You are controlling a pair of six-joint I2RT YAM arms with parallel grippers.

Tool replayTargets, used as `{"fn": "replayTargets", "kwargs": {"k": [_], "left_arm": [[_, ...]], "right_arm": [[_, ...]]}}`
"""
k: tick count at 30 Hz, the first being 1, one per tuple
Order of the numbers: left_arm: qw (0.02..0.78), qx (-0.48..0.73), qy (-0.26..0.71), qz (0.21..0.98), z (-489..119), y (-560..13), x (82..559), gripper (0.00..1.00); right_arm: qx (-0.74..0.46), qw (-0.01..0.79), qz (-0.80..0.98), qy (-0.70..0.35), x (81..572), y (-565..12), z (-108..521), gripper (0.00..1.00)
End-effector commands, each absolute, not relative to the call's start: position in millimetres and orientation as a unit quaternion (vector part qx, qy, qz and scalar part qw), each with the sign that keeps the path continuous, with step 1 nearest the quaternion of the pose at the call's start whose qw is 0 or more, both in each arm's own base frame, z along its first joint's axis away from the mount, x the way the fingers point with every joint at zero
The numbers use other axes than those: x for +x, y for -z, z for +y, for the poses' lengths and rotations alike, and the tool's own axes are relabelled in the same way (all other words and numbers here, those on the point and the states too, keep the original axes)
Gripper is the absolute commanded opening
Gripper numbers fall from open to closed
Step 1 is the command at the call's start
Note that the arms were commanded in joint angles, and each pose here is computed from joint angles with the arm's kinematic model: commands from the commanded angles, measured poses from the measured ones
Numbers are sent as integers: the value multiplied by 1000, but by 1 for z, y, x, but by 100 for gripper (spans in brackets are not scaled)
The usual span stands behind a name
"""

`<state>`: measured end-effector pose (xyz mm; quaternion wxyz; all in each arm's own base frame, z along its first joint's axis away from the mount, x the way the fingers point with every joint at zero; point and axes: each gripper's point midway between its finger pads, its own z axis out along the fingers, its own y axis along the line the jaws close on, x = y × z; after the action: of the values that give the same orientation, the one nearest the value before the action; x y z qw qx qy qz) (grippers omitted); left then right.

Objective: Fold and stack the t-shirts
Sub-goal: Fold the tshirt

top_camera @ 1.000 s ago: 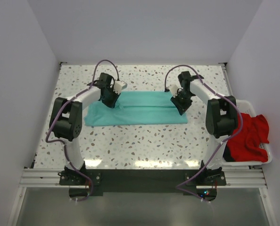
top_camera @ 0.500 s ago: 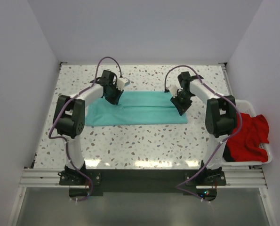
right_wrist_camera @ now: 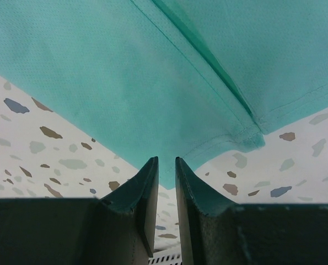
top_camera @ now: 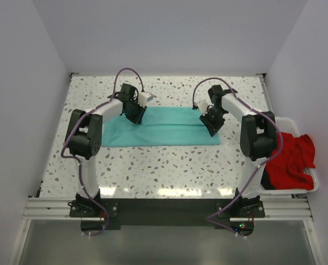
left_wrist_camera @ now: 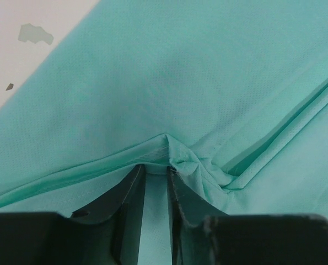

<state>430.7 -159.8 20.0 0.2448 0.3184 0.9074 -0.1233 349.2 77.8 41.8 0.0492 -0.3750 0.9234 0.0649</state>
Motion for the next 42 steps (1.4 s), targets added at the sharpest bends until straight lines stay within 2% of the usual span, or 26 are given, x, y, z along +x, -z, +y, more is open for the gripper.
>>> {"fn": "replayTargets", "kwargs": {"k": [1, 4, 8, 13, 16, 22, 26, 34, 40, 42], "left_arm": [[251, 314, 123, 907, -164, -16, 438, 29], [276, 306, 110, 905, -154, -40, 448, 34], [338, 282, 114, 891, -134, -106, 474, 41], [348, 277, 97, 890, -107, -148, 459, 43], [322, 283, 96, 898, -101, -137, 426, 43], [232, 285, 106, 924, -88, -74, 350, 43], [210, 282, 107, 930, -84, -50, 331, 43], [174, 265, 85, 944, -74, -10, 330, 42], [165, 266, 54, 948, -64, 6, 364, 42], [145, 273, 38, 950, -56, 21, 373, 41]], "right_arm": [[-378, 51, 922, -65, 349, -42, 80, 23], [-377, 58, 922, -67, 353, -48, 82, 23], [-376, 82, 920, -66, 367, -63, 86, 23], [-372, 101, 920, -62, 385, -74, 90, 23], [-368, 109, 921, -59, 396, -73, 93, 24], [-371, 112, 921, -51, 413, -62, 106, 24], [-376, 120, 918, -35, 425, -55, 113, 24], [-380, 90, 921, 0, 426, -22, 102, 23], [-400, 56, 915, -4, 383, -7, 99, 22], [-417, 32, 908, -15, 351, 1, 110, 22]]}}
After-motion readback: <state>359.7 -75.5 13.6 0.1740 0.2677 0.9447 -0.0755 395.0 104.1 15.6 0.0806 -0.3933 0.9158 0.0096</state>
